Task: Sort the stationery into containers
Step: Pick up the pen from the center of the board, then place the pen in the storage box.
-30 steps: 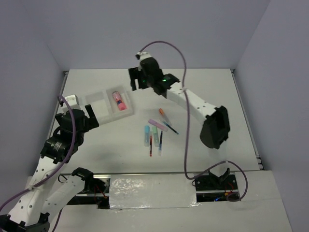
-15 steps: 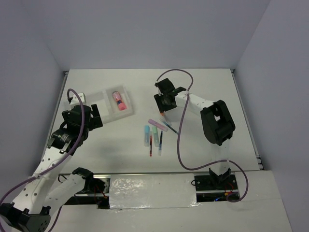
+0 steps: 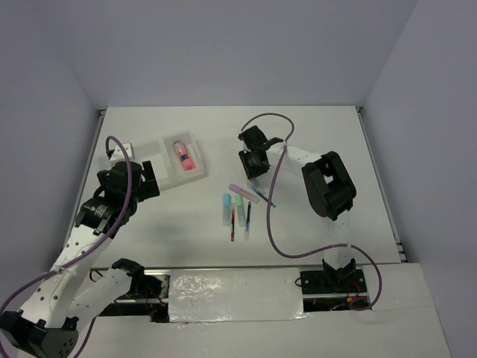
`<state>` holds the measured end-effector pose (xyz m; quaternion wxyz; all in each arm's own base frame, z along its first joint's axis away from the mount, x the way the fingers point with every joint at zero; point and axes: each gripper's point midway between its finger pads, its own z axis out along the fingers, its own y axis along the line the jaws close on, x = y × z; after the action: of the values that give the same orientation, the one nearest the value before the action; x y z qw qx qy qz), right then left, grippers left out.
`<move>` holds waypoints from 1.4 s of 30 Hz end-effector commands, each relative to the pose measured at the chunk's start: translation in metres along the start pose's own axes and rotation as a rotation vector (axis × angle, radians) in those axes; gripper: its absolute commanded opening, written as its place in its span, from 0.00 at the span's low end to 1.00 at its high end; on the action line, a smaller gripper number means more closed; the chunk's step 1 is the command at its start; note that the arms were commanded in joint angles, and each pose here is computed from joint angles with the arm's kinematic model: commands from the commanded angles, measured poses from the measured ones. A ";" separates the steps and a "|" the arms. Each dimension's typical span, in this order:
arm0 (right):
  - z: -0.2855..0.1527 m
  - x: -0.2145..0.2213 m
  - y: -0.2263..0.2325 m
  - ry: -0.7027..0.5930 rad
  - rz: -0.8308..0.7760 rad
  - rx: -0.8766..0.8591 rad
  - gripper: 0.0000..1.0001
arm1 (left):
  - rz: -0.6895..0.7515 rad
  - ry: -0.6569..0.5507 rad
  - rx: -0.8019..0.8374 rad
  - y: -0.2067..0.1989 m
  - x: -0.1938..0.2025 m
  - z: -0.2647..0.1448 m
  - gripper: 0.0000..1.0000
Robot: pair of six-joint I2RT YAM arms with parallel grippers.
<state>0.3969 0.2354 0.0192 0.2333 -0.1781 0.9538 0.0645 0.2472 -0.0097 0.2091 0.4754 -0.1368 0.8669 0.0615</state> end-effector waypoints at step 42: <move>-0.085 -0.226 0.323 -0.760 -0.003 -0.778 0.42 | -0.244 -0.259 -0.189 0.071 -0.042 -0.043 0.99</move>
<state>0.4304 0.5874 0.1932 0.4522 -0.1986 0.7193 0.4885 0.2094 0.0560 0.2535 0.5518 -0.2736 0.7797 0.1128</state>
